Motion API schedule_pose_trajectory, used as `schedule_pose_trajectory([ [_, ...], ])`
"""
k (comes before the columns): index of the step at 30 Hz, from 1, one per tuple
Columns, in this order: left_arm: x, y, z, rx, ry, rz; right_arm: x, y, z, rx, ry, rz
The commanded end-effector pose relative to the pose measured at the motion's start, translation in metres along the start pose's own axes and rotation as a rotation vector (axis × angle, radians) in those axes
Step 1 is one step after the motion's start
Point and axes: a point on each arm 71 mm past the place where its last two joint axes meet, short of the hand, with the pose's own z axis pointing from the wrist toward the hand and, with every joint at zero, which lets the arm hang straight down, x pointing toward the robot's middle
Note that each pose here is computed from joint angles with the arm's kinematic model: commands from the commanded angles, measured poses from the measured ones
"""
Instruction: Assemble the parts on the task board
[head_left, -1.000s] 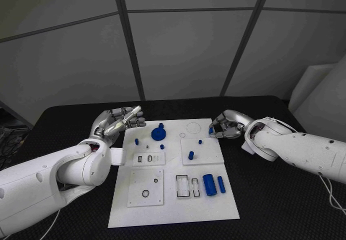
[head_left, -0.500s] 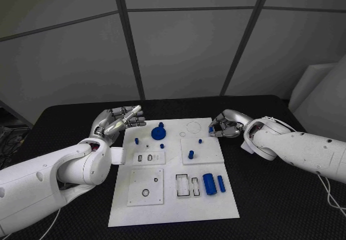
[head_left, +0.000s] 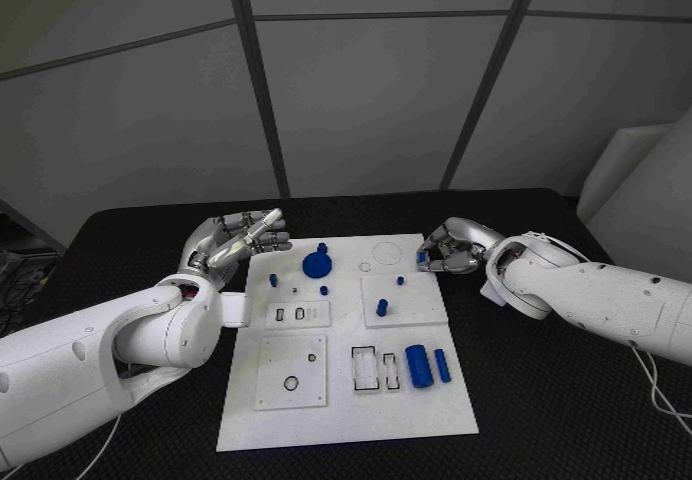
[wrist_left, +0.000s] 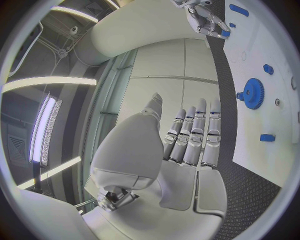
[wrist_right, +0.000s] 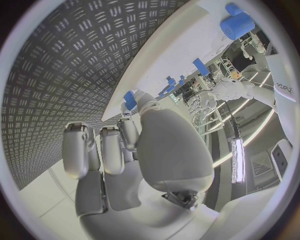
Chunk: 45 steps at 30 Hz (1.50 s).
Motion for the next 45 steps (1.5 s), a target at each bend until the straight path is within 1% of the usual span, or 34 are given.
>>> schedule_pose_trajectory([
  [1,0.0012,-0.0014,0.0003,0.009,0.014,0.000,-0.003,0.002,0.000,-0.003,-0.035,-0.004],
  [5,0.0000,-0.0014,0.0003,0.009,0.011,0.001,-0.005,0.004,-0.003,-0.010,-0.065,-0.002],
  [10,-0.0014,-0.0014,0.0004,0.009,0.008,0.003,-0.005,0.012,-0.007,-0.028,-0.075,0.008],
  [14,-0.0030,-0.0012,0.0007,0.008,0.004,0.005,-0.001,0.029,-0.010,-0.053,-0.064,0.025],
  [18,-0.0046,-0.0009,0.0013,0.008,0.001,0.007,0.007,0.054,-0.010,-0.102,-0.040,0.043],
  [22,-0.0059,0.0001,0.0030,0.007,-0.003,0.008,0.020,0.087,-0.004,-0.163,-0.009,0.048],
  [25,-0.0067,0.0010,0.0044,0.007,-0.006,0.009,0.032,0.114,0.003,-0.204,0.008,0.038],
  [31,-0.0080,0.0024,0.0071,0.006,-0.011,0.012,0.054,0.158,0.017,-0.248,0.030,0.001],
  [38,-0.0079,0.0029,0.0082,0.005,-0.013,0.012,0.071,0.183,0.026,-0.245,0.066,-0.040],
  [45,-0.0073,0.0029,0.0084,0.004,-0.011,0.011,0.090,0.194,0.027,-0.248,0.115,-0.079],
])
